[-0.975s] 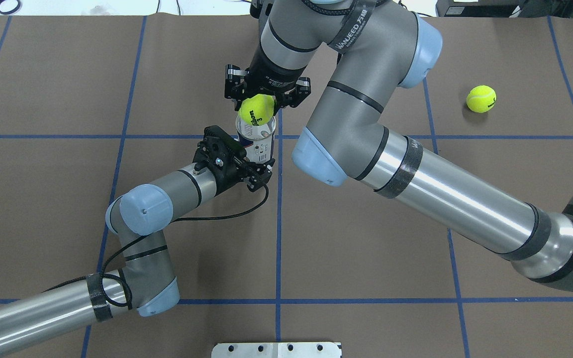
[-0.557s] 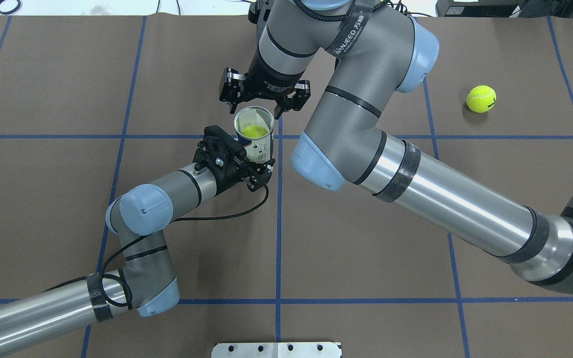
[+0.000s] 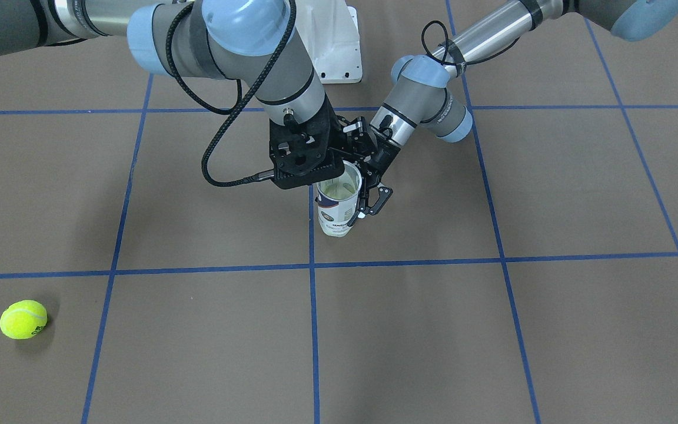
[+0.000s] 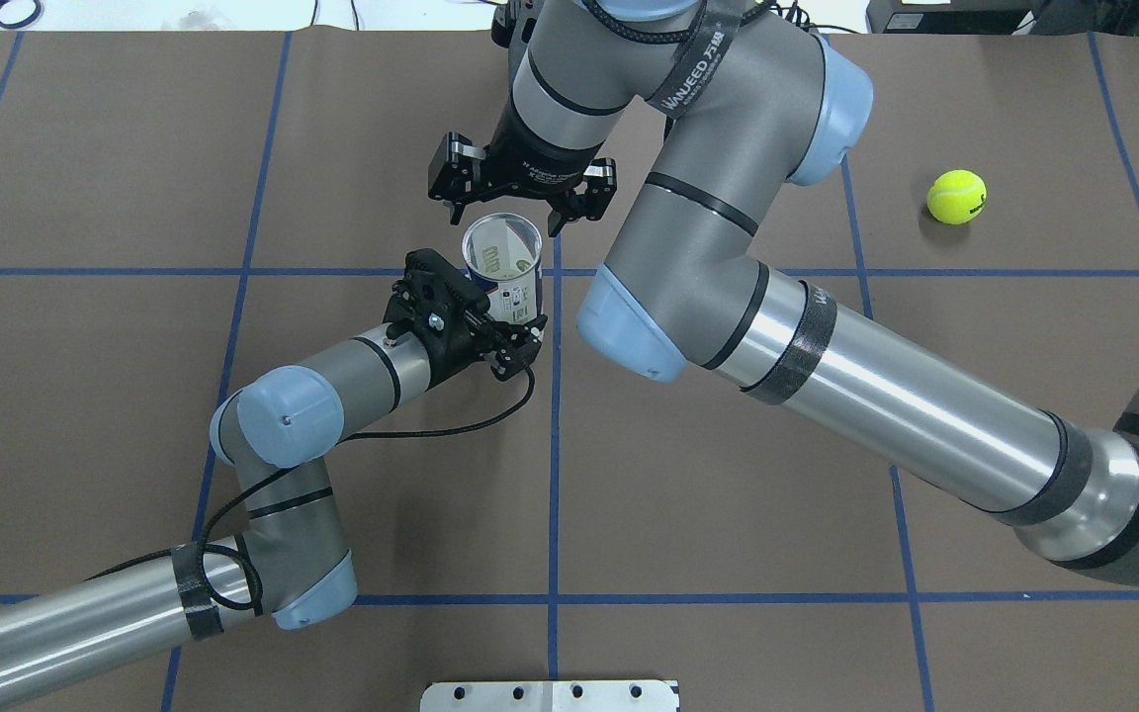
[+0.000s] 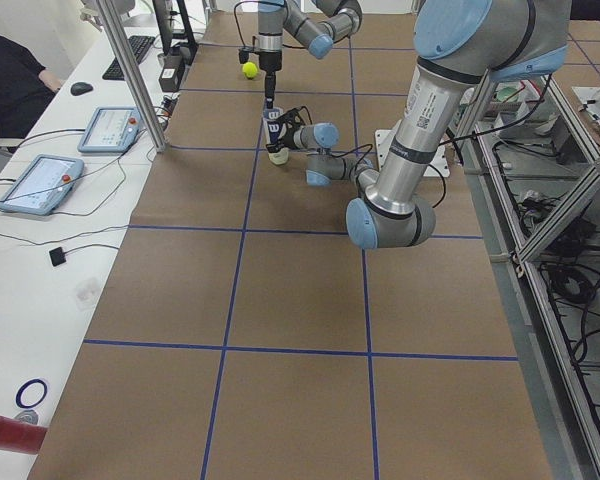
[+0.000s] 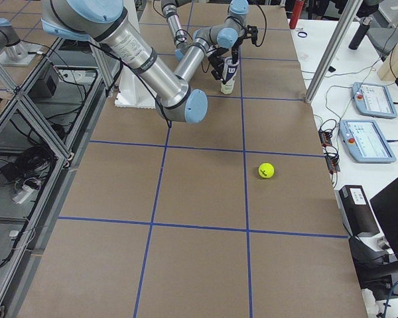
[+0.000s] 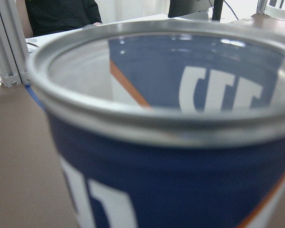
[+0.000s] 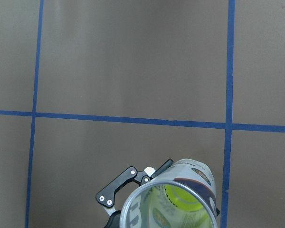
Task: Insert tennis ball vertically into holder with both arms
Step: 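Raise the open right gripper away from the can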
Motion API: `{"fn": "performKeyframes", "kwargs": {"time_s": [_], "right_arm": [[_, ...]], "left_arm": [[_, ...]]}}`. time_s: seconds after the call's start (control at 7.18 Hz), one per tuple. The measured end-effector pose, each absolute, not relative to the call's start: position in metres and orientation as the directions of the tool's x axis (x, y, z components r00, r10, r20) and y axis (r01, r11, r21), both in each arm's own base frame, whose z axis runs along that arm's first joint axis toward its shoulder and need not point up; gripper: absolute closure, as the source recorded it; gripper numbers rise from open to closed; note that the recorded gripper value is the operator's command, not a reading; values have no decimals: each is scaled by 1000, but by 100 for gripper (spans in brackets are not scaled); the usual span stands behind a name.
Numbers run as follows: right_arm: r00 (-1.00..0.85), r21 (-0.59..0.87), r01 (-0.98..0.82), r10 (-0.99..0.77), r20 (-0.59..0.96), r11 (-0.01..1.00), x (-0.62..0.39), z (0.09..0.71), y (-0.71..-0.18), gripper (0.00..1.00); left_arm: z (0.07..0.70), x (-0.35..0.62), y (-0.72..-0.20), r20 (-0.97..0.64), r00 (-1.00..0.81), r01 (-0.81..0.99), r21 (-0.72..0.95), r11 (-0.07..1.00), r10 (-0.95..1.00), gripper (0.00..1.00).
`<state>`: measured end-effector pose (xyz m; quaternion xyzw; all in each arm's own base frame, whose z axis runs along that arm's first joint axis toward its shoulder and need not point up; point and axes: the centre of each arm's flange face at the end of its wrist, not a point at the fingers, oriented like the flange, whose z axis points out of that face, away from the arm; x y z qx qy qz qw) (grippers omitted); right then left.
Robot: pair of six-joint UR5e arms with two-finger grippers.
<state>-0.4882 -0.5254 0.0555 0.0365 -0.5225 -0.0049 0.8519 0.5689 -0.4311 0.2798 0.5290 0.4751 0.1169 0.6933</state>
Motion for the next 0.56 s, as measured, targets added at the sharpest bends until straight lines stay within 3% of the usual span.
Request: {"fn": "performKeyframes", "kwargs": {"time_s": [0.56], "right_arm": [[485,55,-79,-10,874,995,-472,76,-545,1]], "left_arm": [[280,568,-432,-532,524,340,847,409,666,1]]}}
